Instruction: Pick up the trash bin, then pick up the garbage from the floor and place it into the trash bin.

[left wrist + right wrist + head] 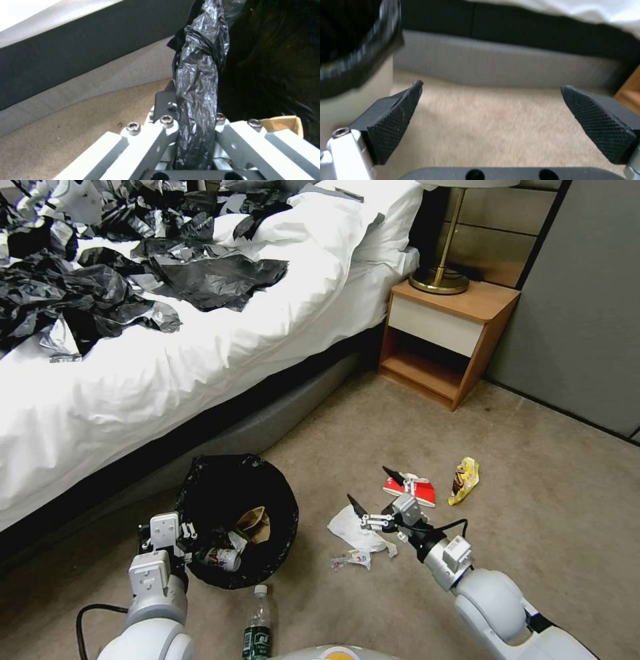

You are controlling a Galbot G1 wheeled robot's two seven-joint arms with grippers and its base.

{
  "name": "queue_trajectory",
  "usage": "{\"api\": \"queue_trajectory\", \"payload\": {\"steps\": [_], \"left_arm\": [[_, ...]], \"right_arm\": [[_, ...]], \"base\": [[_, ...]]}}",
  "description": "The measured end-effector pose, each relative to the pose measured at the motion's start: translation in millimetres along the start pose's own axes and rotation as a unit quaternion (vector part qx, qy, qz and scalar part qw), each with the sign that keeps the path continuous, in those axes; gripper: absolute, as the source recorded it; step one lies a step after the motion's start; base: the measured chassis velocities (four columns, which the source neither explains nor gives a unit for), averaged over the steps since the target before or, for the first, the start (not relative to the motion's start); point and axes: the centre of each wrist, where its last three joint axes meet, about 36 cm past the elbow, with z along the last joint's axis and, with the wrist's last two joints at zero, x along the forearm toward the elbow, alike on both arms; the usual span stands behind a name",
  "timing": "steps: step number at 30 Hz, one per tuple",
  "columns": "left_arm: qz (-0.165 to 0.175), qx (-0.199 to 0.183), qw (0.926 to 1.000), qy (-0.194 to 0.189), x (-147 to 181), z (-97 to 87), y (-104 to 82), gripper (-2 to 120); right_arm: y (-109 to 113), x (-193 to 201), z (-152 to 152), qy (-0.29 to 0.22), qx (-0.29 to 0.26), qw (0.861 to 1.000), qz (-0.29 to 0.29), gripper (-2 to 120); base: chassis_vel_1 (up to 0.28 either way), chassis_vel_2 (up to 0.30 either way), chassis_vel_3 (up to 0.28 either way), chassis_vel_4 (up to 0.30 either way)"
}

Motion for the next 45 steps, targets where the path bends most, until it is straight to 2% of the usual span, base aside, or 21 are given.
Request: {"api": "queue_trajectory", "payload": {"steps": [7,14,17,22,28,45], "left_arm": [[-0.002,0.001,1.0000,-0.001,-0.2,-0.4,-0.2,2],[-0.002,0.001,1.0000,-0.001,-1.1,0.1,-0.9,2],[-0.002,0.001,1.0000,-0.001,-1.4,0.8,-1.6,2],[-0.002,0.000,1.0000,0.000,-0.7,1.6,-1.6,2],[-0.003,0.000,1.0000,0.000,0.1,2.5,-1.9,2],[-0.002,-0.002,1.0000,0.002,0.4,5.0,-3.7,2]], "right_arm": [[-32.8,-8.4,29.5,0.054,0.025,0.997,-0.045,100],[-45.4,-12.3,38.4,0.076,0.035,0.994,-0.074,100],[-52.9,-18.6,51.6,0.103,0.053,0.988,-0.106,100],[-53.2,-23.1,64.6,0.122,0.065,0.982,-0.131,100],[-43.1,-27.4,85.2,0.135,0.087,0.972,-0.173,100],[-28.8,-36.9,117.5,0.151,0.093,0.967,-0.185,100]], "base": [[0.000,0.000,0.000,0.000],[0.000,0.000,0.000,0.000],[0.000,0.000,0.000,0.000],[0.000,0.000,0.000,0.000],[0.000,0.000,0.000,0.000],[0.000,0.000,0.000,0.000]]}}
